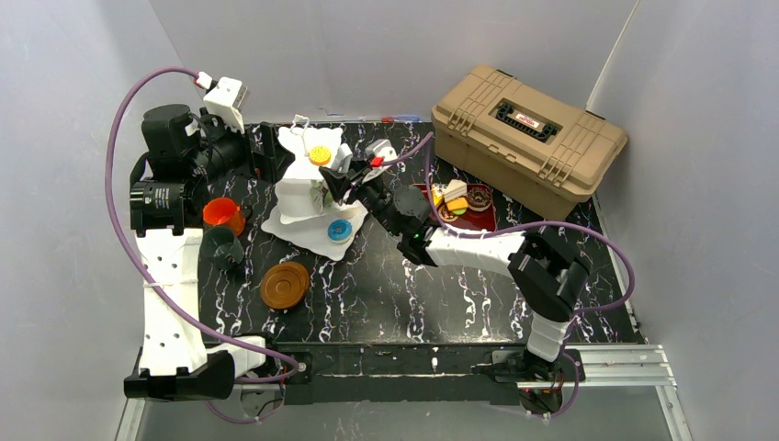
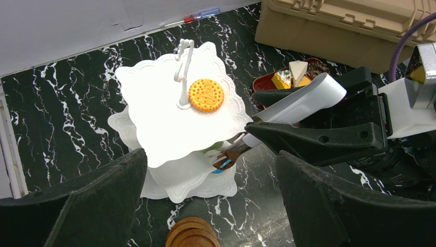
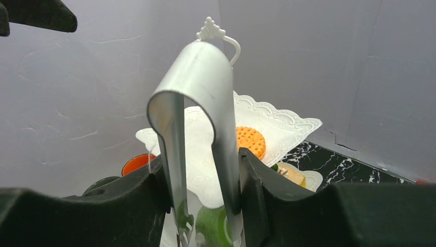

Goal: Serve the afternoon tea
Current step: Place the desert on the desert table.

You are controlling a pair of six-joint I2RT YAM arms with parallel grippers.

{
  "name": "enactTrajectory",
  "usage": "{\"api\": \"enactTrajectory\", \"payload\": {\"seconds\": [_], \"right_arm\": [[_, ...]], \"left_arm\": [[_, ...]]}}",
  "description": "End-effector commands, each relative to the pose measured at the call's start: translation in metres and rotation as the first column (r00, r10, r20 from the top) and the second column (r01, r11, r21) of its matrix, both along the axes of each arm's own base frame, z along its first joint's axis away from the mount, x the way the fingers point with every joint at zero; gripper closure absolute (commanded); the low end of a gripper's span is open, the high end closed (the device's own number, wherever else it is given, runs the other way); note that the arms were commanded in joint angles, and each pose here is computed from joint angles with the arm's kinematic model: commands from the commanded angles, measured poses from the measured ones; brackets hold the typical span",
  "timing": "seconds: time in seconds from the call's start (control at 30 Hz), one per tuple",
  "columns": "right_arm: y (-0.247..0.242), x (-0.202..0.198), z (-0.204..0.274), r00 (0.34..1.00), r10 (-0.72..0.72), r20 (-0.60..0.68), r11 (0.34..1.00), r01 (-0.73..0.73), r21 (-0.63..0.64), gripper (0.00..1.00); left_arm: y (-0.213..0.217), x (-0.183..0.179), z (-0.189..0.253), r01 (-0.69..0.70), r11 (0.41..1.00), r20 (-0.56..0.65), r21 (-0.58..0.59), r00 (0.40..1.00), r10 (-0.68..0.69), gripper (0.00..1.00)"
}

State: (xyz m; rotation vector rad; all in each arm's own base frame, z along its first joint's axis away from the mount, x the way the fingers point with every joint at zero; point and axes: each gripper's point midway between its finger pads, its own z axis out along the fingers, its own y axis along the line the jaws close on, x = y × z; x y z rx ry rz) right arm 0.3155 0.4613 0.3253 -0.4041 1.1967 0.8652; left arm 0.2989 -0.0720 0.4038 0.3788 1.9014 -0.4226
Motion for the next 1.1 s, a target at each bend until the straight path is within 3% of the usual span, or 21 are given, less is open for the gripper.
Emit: {"api": "enactTrajectory", "payload": {"seconds": [0.0, 0.47, 0.6, 0.83, 1.07], "right_arm": [[0.0, -0.004, 0.042, 0.998, 0.008, 0.065, 0.996, -0.014, 0.093, 0.48], [-0.027, -0.02, 0.063, 0.997, 0.004, 0.083, 0.992, -0.015, 0.124, 0.49], [-0.044, -0.03, 0.05, 0.999, 0.006, 0.051, 0.996, -0.011, 0.091, 0.5], [-0.098, -0.034, 0.017, 0.994, -0.112, -0.012, 0.993, 0.113, 0.019, 0.51], [-0.161, 0.002, -0.014, 0.963, -0.264, -0.059, 0.964, 0.261, -0.054, 0.51]], "left_arm": [[-0.002, -0.009, 0.015, 0.01, 1.0, 0.045, -0.006, 0.999, -0.009, 0.06], [-0.002, -0.009, 0.013, 0.012, 1.0, 0.041, -0.008, 0.999, -0.012, 0.06], [-0.003, -0.01, 0.013, 0.016, 1.0, 0.04, -0.009, 0.999, -0.016, 0.06], [-0.003, -0.01, 0.013, 0.019, 1.0, 0.041, -0.015, 0.999, -0.018, 0.06], [-0.004, -0.011, 0.013, 0.022, 1.0, 0.039, -0.018, 0.999, -0.021, 0.06]]}}
